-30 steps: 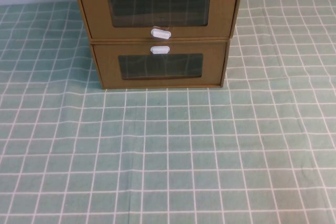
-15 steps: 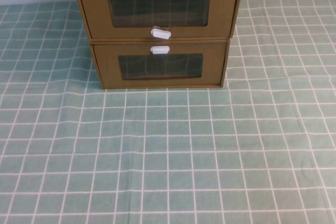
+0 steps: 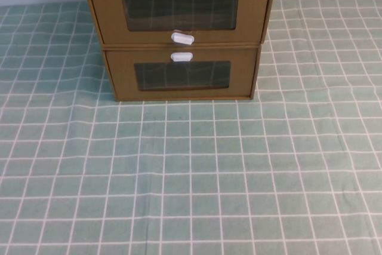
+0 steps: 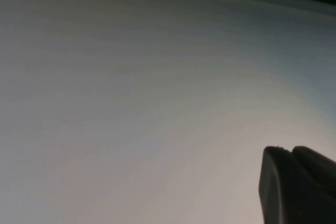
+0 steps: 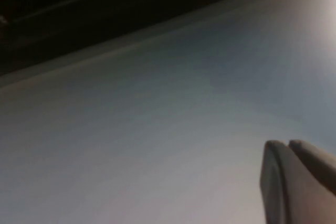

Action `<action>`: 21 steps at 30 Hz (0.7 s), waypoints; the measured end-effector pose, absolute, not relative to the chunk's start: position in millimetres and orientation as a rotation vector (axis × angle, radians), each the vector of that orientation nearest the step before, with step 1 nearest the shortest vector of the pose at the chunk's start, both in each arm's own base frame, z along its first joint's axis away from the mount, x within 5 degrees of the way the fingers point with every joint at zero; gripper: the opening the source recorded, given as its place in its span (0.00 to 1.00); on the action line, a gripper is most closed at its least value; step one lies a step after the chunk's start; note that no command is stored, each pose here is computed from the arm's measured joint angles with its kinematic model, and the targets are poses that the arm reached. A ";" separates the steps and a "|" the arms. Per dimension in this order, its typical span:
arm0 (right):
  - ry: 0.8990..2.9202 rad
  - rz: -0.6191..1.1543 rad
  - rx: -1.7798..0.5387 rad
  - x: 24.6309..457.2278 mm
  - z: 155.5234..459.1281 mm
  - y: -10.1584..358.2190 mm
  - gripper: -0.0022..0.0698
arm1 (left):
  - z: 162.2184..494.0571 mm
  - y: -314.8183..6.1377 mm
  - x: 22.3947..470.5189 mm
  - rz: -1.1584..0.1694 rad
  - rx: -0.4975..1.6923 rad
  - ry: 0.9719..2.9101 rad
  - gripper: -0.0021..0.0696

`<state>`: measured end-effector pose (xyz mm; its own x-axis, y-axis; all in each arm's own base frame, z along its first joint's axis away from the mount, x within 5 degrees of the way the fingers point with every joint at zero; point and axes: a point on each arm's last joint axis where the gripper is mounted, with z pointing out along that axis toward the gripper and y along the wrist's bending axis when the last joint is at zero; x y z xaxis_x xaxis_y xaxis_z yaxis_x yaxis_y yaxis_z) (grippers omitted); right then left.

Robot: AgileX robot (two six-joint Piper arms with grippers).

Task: Open the shoe box
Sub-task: 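Pull the top drawer of the cardboard box fully open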

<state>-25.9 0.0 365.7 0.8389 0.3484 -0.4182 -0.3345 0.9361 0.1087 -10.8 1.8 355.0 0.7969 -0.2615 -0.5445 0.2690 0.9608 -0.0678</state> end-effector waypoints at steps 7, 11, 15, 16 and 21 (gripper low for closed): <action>0.530 0.441 -0.005 -43.4 450.2 4.6 0.01 | 432.3 -0.4 13.2 -0.369 -0.046 0.854 0.02; 0.804 0.393 0.086 -11.2 482.2 1.4 0.01 | 473.2 -9.9 52.4 -0.411 -0.056 1.120 0.02; 1.120 0.334 0.195 41.7 488.9 -1.5 0.01 | 499.2 -22.6 104.5 -0.407 -0.035 1.426 0.02; 1.198 0.319 0.218 56.8 486.1 -1.7 0.01 | 501.4 -25.3 116.2 -0.404 -0.031 1.489 0.02; 1.528 0.188 0.243 116.5 459.6 -1.8 0.01 | 496.2 -39.3 185.4 -0.407 -0.035 1.707 0.02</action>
